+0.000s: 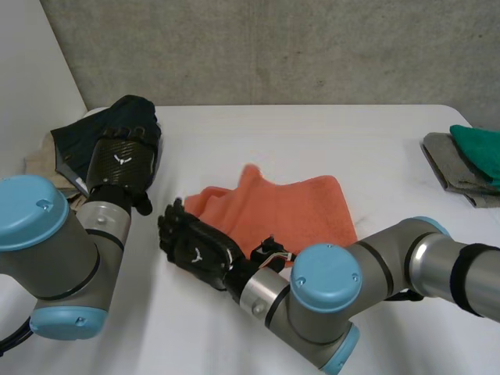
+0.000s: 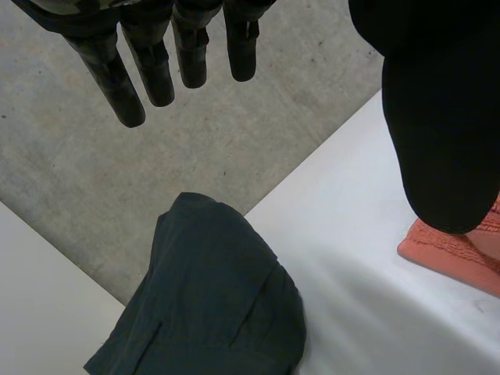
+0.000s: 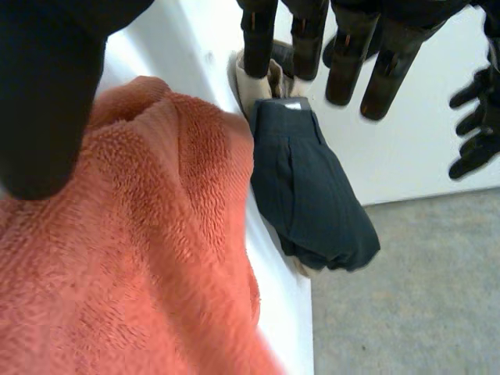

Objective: Fold the laundry.

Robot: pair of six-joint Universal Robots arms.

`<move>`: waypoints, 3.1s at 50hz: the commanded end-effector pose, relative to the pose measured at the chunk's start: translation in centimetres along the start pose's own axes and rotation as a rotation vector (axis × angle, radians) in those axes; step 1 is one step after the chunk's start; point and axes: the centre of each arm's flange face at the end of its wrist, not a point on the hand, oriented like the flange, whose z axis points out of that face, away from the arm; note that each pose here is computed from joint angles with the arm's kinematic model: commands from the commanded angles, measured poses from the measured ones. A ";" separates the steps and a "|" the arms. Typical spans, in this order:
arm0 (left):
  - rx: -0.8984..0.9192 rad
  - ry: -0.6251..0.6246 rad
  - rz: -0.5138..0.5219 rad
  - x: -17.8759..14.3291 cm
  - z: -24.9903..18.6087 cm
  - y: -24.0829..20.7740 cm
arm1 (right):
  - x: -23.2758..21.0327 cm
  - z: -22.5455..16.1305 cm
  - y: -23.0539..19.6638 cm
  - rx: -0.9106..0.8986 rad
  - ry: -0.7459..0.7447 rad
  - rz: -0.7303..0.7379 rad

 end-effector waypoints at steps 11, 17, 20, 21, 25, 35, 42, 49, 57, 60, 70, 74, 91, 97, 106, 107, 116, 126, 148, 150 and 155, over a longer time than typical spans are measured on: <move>0.138 0.195 -0.024 6.4 -1.4 -3.6 | 10.7 -7.8 4.8 -0.359 0.340 0.776; 0.174 0.348 -0.013 10.8 -2.0 -3.6 | 10.0 -10.3 7.3 -0.552 0.297 0.820; 0.145 0.360 0.002 12.1 -1.0 -2.5 | 9.8 -10.9 7.8 -0.601 0.300 0.802; 0.135 0.360 0.005 12.3 -0.7 -2.2 | 9.7 -11.0 7.9 -0.612 0.302 0.798; 0.084 0.335 0.020 12.8 0.4 -1.2 | 9.7 -11.3 8.3 -0.647 0.325 0.788; -0.023 0.165 0.080 9.2 2.8 1.2 | 8.9 -11.3 8.5 -0.665 0.311 0.792; -0.044 0.168 0.078 9.0 2.8 1.8 | 8.6 -11.2 8.7 -0.667 0.306 0.788; -0.082 0.174 0.092 9.1 2.5 2.8 | 8.3 -11.3 9.0 -0.686 0.293 0.755; -0.137 0.069 0.119 7.4 1.1 2.4 | 8.6 -11.2 9.3 -0.682 0.309 0.699; -0.166 0.038 0.135 6.5 0.0 2.2 | 8.7 -11.2 9.5 -0.689 0.315 0.675; -0.158 0.083 0.153 6.8 -2.8 1.3 | 7.9 -11.2 10.2 -0.722 0.282 0.630; -0.131 0.077 0.134 6.6 -3.0 0.3 | 7.7 -11.3 10.9 -0.741 0.275 0.615; -0.070 0.005 0.092 3.4 -3.6 -2.5 | 13.1 -13.1 11.4 -0.871 0.319 0.158; -0.061 -0.015 0.086 2.7 -3.3 -2.8 | 12.4 -7.9 5.5 -0.555 0.289 -0.058; -0.051 -0.021 0.080 2.8 -3.1 -3.0 | 1.9 -4.4 -1.7 -0.141 0.003 -0.063; -0.050 -0.021 0.079 2.7 -3.1 -3.0 | 1.8 -4.5 -1.6 -0.148 0.003 -0.062; 0.053 0.036 -0.054 3.3 -1.9 -5.4 | 8.1 -5.7 -0.4 -0.229 0.253 0.342; 0.134 0.211 -0.279 6.4 -1.3 -7.6 | 15.8 -9.0 2.9 -0.273 0.477 1.044; -0.299 0.265 0.012 11.0 -1.1 1.5 | 9.1 -5.9 10.3 -0.675 0.186 1.063; -0.293 0.274 0.043 11.1 -1.2 1.3 | 9.2 -5.8 10.5 -0.683 0.181 1.035; -0.272 0.294 0.051 11.3 -1.6 0.7 | 10.8 -5.9 9.5 -0.660 0.193 0.954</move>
